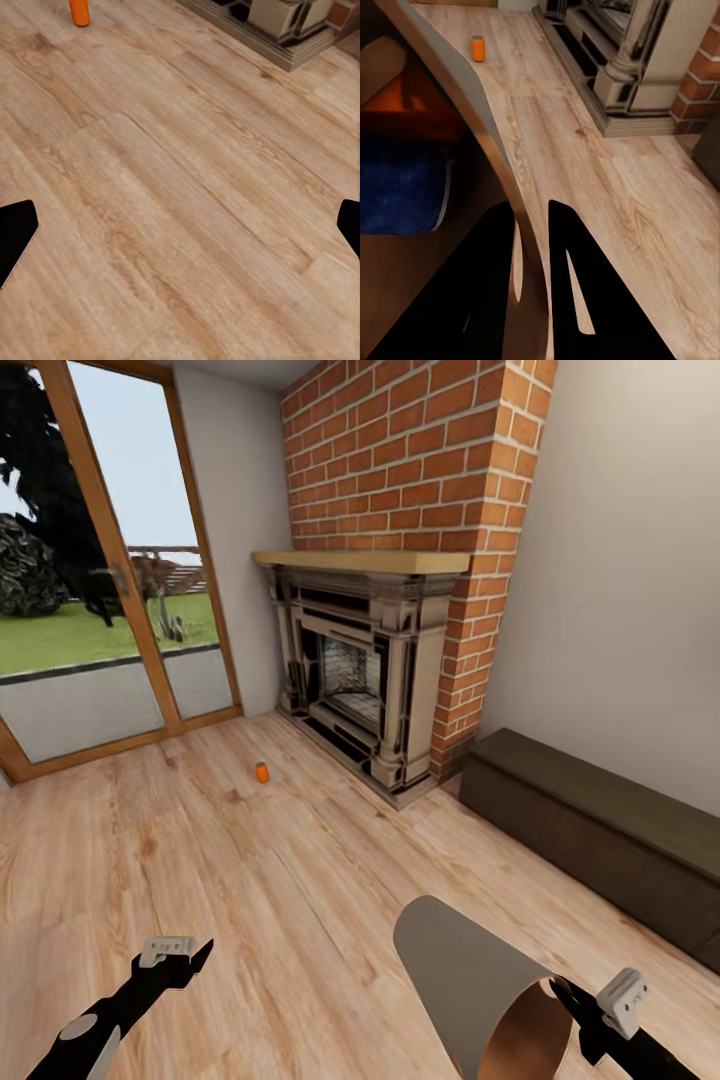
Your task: Put the three can of soda from the living room inside the tash can in the kitchen.
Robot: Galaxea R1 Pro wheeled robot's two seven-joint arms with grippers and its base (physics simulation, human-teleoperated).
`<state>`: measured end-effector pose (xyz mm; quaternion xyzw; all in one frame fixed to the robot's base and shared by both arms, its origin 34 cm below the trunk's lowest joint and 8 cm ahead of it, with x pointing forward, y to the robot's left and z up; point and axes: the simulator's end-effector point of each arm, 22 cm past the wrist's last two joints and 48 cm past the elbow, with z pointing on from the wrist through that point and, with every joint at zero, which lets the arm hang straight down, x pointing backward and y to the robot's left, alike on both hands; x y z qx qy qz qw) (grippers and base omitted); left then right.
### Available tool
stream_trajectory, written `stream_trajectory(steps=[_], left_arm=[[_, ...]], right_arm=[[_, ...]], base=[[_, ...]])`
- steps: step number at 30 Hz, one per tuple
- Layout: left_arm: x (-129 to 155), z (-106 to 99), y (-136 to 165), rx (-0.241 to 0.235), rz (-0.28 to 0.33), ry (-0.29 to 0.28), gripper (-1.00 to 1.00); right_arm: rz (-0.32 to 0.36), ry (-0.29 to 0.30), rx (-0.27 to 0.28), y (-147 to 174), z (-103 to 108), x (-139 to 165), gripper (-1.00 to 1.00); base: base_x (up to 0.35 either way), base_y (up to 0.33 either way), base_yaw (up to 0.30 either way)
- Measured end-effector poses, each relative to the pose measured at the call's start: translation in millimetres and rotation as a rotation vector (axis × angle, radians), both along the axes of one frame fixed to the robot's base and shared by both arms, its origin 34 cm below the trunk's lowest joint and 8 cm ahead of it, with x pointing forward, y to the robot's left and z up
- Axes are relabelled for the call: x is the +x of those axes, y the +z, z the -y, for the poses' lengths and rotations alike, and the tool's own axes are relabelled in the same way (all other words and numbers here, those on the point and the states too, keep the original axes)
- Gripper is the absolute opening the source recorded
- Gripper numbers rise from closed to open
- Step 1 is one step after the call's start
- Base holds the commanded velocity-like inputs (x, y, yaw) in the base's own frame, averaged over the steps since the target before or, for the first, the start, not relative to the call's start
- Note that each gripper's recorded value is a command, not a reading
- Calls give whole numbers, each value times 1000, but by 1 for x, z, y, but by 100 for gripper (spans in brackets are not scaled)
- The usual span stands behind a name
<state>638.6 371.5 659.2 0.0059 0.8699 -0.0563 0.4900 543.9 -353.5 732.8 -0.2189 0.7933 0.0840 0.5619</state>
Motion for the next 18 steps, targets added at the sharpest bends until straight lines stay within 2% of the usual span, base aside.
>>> stream_trajectory(steps=[18], left_arm=[[-5, -3, -14, 9, -29, 14, 100]], right_arm=[[-26, -4, 4, -11, -1, -3, -100]], base=[[248, 161, 0]])
